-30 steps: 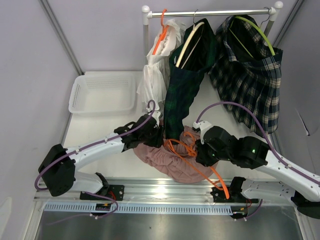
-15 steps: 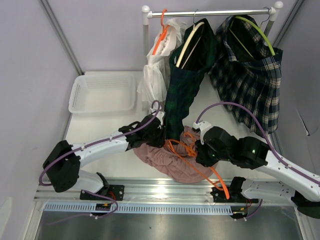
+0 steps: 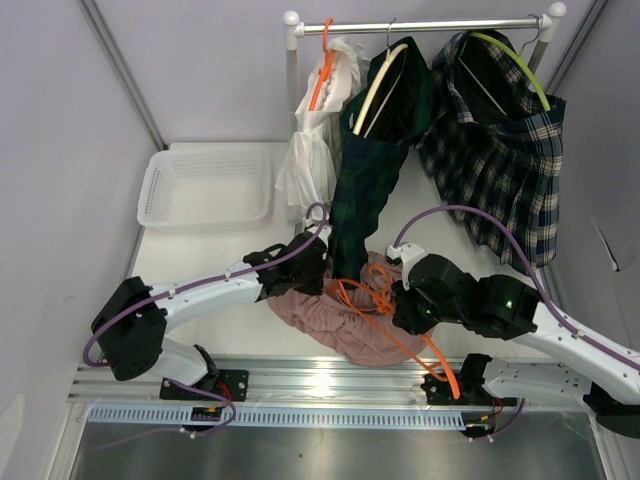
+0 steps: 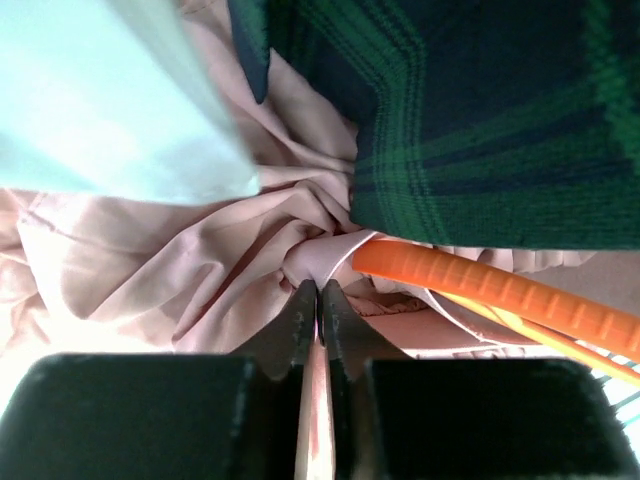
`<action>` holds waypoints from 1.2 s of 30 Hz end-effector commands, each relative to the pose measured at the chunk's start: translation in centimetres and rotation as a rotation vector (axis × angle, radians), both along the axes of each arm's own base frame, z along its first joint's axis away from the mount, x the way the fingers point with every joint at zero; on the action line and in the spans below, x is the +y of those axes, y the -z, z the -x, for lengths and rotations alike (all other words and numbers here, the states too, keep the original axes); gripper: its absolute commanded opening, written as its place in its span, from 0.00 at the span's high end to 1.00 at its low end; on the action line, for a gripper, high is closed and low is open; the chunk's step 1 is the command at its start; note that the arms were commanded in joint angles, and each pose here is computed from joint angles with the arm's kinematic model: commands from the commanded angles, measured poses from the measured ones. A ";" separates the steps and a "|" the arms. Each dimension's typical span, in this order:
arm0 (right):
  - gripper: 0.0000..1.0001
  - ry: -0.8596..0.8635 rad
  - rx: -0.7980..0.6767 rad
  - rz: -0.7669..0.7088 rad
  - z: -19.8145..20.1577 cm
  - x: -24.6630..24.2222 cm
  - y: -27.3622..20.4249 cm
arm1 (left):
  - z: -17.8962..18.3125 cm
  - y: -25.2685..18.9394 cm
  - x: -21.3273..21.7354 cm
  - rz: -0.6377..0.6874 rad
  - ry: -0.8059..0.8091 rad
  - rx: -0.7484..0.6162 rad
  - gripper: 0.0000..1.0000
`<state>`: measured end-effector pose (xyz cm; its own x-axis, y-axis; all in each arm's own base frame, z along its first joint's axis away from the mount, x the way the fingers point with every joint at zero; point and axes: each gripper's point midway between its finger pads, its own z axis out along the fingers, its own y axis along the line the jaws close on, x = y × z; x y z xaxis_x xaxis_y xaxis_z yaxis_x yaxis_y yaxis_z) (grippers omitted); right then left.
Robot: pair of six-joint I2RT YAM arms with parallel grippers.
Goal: Place the skirt on the hanger
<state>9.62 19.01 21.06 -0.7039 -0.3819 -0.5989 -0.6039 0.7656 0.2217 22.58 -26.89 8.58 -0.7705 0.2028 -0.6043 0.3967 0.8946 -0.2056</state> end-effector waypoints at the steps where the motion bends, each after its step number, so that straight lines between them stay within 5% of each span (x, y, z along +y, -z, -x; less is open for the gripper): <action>1: 1.00 -0.012 -0.020 -0.039 -0.1 0.6 -0.8 | -0.8 -2.7 -0.5 0.035 -0.012 -0.061 0.96; 18: 1.00 -0.052 -0.236 -0.047 -2.7 2.8 -8.0 | -0.2 -7.0 0.4 0.060 -0.006 -0.091 1.00; 36: 1.00 -0.065 -0.205 -0.040 -1.8 3.3 -7.5 | 0.1 -6.2 0.7 0.051 -0.013 -0.077 1.00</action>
